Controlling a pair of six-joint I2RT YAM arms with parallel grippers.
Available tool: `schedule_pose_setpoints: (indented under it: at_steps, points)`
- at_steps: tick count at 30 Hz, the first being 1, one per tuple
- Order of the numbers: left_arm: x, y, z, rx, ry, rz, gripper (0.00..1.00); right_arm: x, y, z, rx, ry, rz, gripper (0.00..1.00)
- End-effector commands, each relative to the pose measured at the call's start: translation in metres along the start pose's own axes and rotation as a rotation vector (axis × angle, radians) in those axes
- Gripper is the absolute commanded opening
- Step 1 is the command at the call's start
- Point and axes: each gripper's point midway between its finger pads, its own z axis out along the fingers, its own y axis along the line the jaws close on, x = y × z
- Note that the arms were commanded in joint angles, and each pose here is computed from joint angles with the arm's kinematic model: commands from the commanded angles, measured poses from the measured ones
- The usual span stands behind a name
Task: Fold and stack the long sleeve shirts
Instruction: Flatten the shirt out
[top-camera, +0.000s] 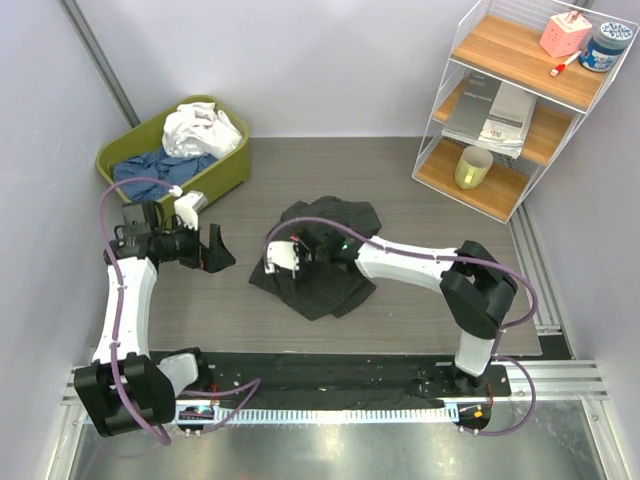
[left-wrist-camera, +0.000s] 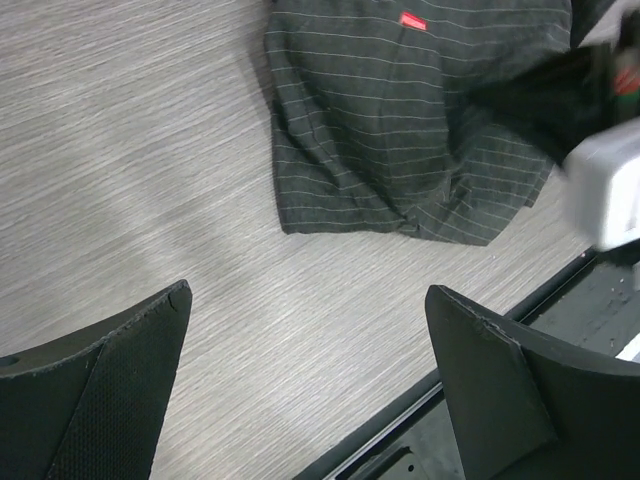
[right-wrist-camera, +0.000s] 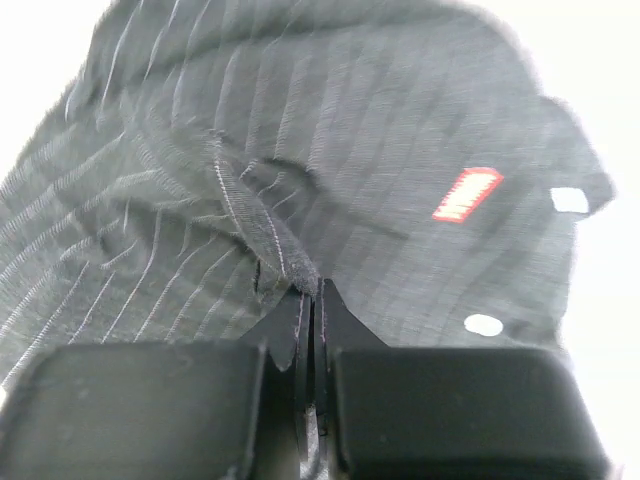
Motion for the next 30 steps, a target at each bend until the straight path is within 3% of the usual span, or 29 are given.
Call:
schedule_pose_setpoints:
  at_steps: [1, 4, 7, 11, 17, 24, 30]
  points:
    - [0.008, -0.016, -0.002, 0.084, -0.013, 0.071, 0.96, -0.075, -0.08, -0.088, 0.154, -0.237, 0.191, 0.01]
    - [0.014, -0.038, -0.006, 0.192, -0.043, 0.189, 0.95, -0.078, -0.108, -0.129, 0.152, -0.299, 0.33, 0.01]
    - [0.016, -0.05, -0.003, 0.216, -0.067, 0.344, 0.96, -0.053, -0.119, -0.137, 0.135, -0.286, 0.435, 0.01]
    - [0.023, -0.066, 0.014, 0.241, -0.045, 0.531, 0.96, 0.015, -0.121, -0.106, 0.081, -0.15, 0.613, 0.01]
    - [0.008, -0.12, 0.051, 0.33, -0.093, 0.848, 0.98, 0.053, -0.118, -0.076, -0.041, -0.092, 0.814, 0.01]
    - [0.004, -0.186, 0.087, 0.477, -0.091, 0.771, 0.95, 0.061, -0.14, -0.065, -0.041, -0.116, 0.883, 0.01]
    - [0.039, -0.236, 0.114, 0.569, -0.107, 1.045, 0.95, 0.06, -0.149, -0.05, -0.058, -0.127, 0.891, 0.01]
